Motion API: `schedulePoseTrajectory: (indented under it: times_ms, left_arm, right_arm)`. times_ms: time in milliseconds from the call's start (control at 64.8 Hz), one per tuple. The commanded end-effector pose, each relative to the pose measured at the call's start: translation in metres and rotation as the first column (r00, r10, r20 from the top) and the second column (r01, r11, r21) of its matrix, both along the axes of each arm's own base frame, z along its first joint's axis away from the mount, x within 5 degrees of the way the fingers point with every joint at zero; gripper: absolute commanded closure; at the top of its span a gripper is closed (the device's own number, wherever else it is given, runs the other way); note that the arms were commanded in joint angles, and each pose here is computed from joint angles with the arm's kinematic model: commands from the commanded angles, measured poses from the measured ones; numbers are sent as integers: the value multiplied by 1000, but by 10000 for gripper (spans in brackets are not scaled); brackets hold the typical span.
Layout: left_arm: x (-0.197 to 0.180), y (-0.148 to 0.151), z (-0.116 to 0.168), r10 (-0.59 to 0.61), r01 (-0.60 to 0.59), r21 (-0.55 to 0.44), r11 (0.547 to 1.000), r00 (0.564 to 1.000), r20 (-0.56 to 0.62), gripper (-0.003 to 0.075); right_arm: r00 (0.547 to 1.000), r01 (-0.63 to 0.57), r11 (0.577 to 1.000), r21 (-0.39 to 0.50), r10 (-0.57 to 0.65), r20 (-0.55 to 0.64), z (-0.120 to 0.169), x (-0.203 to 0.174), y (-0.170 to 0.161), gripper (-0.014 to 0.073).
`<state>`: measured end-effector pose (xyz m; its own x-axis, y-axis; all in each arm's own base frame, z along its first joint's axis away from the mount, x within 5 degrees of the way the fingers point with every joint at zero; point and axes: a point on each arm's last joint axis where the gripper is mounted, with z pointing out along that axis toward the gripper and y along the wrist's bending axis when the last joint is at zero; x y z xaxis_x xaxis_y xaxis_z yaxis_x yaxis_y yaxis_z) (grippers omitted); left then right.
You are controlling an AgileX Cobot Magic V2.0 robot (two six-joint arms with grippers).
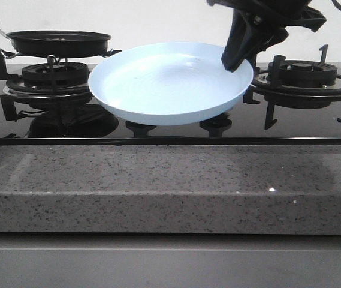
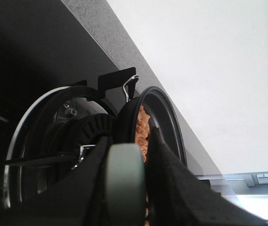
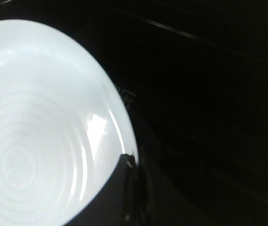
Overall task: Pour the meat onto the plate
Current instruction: 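Grasp the pale green handle of the black frying pan with the left gripper, then lift the pan with the left gripper over the held plate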
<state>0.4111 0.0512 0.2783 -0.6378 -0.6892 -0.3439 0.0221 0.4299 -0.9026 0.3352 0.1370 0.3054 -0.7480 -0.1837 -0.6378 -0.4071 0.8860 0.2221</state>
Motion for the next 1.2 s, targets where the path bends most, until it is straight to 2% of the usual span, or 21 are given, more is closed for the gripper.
schedulePoseTrajectory:
  times_ms: [0,154,262,417,664,880,1189]
  left_arm:
    - [-7,-6,38,-22,27,-39,999,993,117,626]
    - [-9,-7,42,-34,39,-40,998,991,131,631]
    - [-13,-9,50,-41,49,-50,998,987,157,668]
    - [-22,-12,70,-43,56,-55,997,974,224,740]
    - [-48,-24,108,-109,119,-9,993,934,341,741]
    - [-77,-47,130,-188,171,78,982,882,433,741]
    - [-119,-89,134,-278,164,252,954,801,531,741]
  right_arm:
    - [996,9,999,46,-13,91,24,-3,-1,656]
    - [996,9,999,46,-13,91,24,-3,-1,656]
    - [996,9,999,46,-13,91,24,-3,-1,656]
    - [996,9,999,46,-13,91,24,-3,-1,656]
    - [996,9,999,46,-13,91,24,-3,-1,656]
    - [996,9,999,46,-13,91,24,-3,-1,656]
    - [996,9,999,46,-13,91,24,-3,-1,656]
